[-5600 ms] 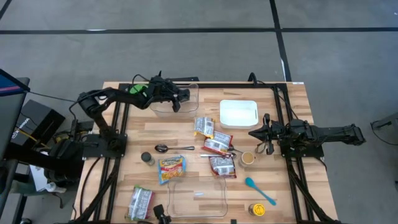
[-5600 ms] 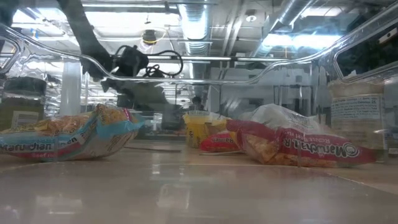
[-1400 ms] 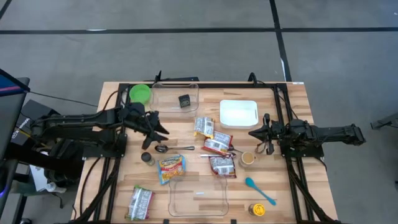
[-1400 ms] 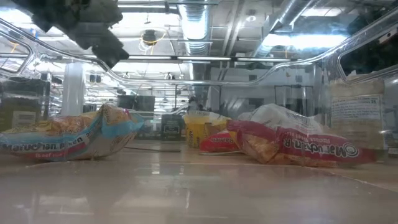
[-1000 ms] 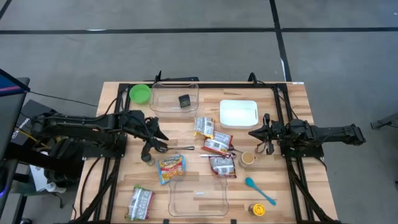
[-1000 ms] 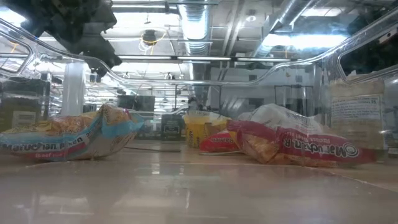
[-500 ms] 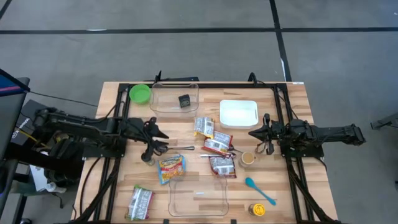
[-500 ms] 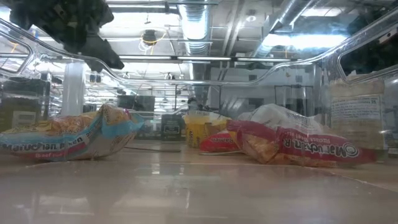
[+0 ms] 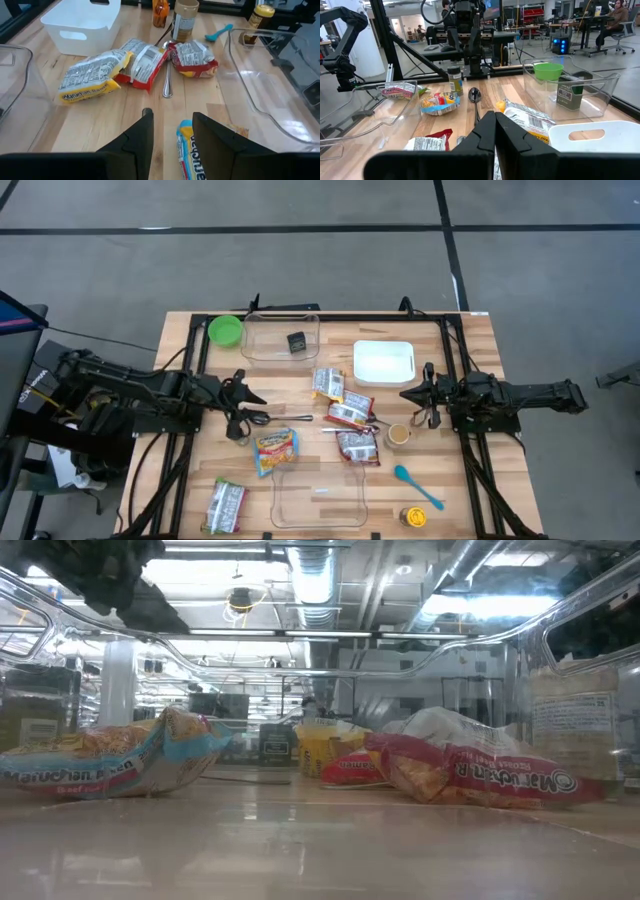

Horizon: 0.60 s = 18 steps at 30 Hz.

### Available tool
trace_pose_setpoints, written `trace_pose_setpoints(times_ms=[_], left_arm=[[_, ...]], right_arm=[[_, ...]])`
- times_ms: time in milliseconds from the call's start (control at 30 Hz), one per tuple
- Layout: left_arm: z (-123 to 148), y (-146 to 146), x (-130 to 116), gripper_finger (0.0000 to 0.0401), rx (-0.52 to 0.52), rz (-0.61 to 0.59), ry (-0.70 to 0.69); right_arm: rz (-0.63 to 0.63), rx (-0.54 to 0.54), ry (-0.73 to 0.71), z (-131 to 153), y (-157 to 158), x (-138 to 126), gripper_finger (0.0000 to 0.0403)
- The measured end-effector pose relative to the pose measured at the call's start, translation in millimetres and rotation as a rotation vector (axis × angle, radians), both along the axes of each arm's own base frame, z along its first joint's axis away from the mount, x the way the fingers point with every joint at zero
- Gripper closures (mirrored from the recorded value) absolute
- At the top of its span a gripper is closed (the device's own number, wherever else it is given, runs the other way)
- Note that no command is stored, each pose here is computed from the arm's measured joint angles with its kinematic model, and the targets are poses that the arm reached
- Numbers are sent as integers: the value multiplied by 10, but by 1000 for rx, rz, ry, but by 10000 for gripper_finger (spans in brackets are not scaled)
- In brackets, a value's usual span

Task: Pick & Place Food Item
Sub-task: Put the green seasoning bottle into the top transparent bin

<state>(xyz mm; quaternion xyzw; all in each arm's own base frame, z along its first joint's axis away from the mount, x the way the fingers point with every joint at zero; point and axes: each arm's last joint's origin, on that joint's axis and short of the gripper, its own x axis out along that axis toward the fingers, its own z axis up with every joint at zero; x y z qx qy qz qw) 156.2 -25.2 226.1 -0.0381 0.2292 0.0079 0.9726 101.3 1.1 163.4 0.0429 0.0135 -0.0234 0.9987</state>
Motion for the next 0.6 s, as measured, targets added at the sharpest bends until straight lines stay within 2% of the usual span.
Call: trace_pose_setpoints(times_ms=[233, 367, 600], left_arm=[[-19, -80, -37, 271, 5, -30, 23], [-48, -123, -63, 271, -23, -42, 57], [-110, -168, -116, 271, -12, -74, 132]], right_arm=[[0, 0, 0, 1, 0, 0, 403], [0, 0, 0, 0, 0, 0, 403], [0, 0, 0, 0, 0, 0, 403]])
